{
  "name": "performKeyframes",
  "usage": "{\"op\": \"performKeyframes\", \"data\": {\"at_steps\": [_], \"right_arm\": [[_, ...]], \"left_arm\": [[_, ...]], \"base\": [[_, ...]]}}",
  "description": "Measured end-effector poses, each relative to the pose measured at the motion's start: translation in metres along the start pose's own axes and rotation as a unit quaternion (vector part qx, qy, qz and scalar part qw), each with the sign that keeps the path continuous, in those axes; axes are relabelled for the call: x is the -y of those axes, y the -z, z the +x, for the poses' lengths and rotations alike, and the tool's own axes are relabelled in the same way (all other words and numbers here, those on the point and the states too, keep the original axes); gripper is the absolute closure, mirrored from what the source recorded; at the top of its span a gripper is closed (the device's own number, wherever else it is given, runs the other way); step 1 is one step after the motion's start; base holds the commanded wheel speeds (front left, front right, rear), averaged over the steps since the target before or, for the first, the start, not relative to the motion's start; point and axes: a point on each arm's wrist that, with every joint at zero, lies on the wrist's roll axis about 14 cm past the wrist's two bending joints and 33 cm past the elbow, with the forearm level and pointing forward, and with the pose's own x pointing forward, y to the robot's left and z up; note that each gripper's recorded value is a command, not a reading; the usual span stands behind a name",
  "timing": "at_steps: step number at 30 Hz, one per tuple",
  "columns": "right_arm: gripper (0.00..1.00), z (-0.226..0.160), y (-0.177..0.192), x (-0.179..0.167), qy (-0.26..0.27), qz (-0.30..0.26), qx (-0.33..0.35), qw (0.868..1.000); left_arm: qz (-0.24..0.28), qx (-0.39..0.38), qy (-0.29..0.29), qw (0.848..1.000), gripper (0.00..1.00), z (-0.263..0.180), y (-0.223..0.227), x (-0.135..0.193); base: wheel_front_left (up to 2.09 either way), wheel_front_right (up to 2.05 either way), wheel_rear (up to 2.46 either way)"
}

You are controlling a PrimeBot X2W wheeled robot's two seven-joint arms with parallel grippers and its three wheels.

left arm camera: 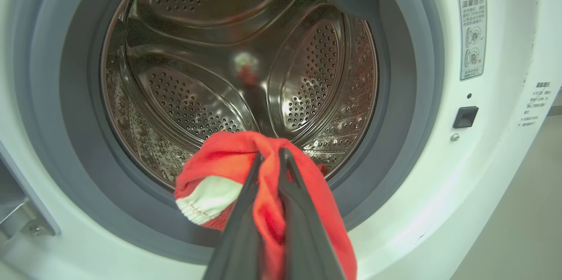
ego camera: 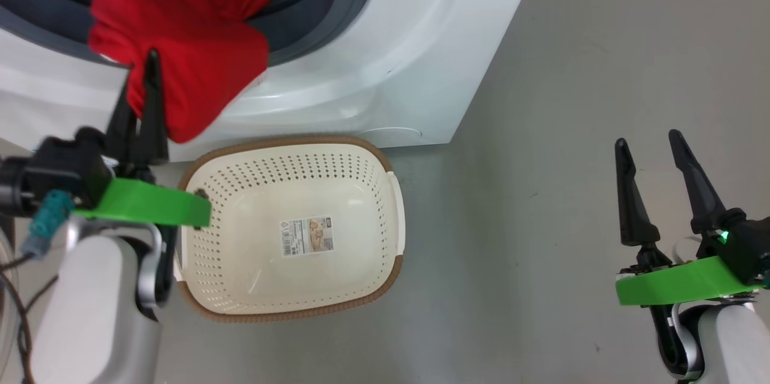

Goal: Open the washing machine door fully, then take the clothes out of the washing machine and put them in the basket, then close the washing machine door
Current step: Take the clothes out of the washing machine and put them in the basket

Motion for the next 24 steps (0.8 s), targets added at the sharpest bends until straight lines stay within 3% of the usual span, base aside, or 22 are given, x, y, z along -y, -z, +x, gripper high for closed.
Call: {"op": "performKeyframes", "data": {"at_steps": [24], "right_arm": [[0.0,0.006,0.003,0.004,0.008,0.001,0.0,1.0]], "left_arm": [[-0.039,-0.04,0.015,0.998,1.0,-0.062,0.022,0.024]], "base": [[0.0,0.0,0.0]]}}
